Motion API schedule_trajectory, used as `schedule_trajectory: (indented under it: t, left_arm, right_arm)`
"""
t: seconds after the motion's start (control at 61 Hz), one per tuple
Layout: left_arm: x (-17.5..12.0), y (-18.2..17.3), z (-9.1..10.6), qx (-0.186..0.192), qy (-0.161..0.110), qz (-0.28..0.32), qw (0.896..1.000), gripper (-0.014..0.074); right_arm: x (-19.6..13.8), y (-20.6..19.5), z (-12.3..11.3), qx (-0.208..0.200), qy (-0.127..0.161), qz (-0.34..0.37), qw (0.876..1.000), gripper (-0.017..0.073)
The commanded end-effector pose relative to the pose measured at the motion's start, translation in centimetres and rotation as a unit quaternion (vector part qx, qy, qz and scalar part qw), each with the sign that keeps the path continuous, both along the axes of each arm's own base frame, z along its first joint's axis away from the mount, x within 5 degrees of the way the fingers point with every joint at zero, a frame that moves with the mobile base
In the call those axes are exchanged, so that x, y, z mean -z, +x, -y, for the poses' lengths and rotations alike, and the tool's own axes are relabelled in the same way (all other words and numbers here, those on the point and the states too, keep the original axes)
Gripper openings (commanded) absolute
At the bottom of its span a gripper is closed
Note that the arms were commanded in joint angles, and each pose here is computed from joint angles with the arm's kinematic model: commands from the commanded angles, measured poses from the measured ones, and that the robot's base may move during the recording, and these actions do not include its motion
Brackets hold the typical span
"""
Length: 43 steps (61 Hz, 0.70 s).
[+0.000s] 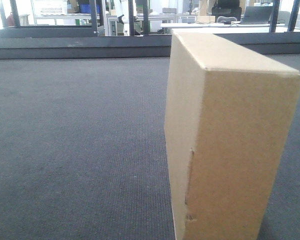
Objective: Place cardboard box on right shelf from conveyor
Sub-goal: 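Move the right gripper open toward the upright cardboard box on the conveyor, then close the right gripper on the cardboard box's narrow top edge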
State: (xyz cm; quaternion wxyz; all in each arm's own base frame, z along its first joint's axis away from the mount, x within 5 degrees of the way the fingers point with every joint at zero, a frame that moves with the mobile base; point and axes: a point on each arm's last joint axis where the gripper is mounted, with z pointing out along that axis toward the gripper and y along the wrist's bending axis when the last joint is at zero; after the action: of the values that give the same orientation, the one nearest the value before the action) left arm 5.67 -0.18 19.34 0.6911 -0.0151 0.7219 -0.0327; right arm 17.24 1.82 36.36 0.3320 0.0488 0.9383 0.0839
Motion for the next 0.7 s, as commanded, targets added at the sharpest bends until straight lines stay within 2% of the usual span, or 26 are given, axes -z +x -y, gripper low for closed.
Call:
schedule_trajectory:
  t: [0.0, 0.082, 0.18, 0.262, 0.311, 0.393, 0.426, 0.573, 0.688]
  left_arm:
    - [-0.9, -0.1, -0.1, -0.004, -0.005, 0.047, 0.999, -0.0119]
    - [-0.9, -0.1, -0.1, -0.004, -0.005, 0.047, 0.999, -0.0119]
    - [-0.9, -0.1, -0.1, -0.004, -0.005, 0.047, 0.999, -0.0119]
    - [-0.9, -0.1, -0.1, -0.004, -0.005, 0.047, 0.999, -0.0119]
    - [-0.9, -0.1, -0.1, -0.004, -0.005, 0.047, 0.999, -0.0119]
    - [-0.9, -0.1, -0.1, -0.004, -0.005, 0.047, 0.999, -0.0119]
    - [-0.9, -0.1, -0.1, -0.004, -0.005, 0.047, 0.999, -0.0119]
    - [-0.9, -0.1, -0.1, -0.004, -0.005, 0.047, 0.999, -0.0119]
    - [-0.9, -0.1, -0.1, -0.004, -0.005, 0.047, 0.999, -0.0119]
  right_arm:
    - [-2.1, 0.2, -0.4, -0.005, 0.005, 0.033, 0.999, 0.0623]
    - [-2.8, 0.3, -1.2, -0.020, 0.015, 0.032, 0.999, 0.0622]
    - [-3.7, 0.5, -2.3, -0.021, 0.039, 0.023, 0.999, 0.0622]
    - [-4.3, 1.2, -3.2, -0.003, 0.072, 0.016, 0.997, 0.0622]
    - [-4.6, 1.7, -3.8, 0.020, 0.103, 0.007, 0.994, 0.0622]
    - [-4.8, 2.6, -5.0, 0.038, 0.131, -0.007, 0.991, 0.0622]
    - [-4.8, 2.9, -5.5, 0.036, 0.133, -0.011, 0.990, 0.0622]
    - [-4.2, 4.6, -9.5, -0.027, 0.097, -0.029, 0.994, 0.0622]
    - [-3.8, 5.8, -12.0, -0.055, 0.092, -0.044, 0.993, 0.0622]
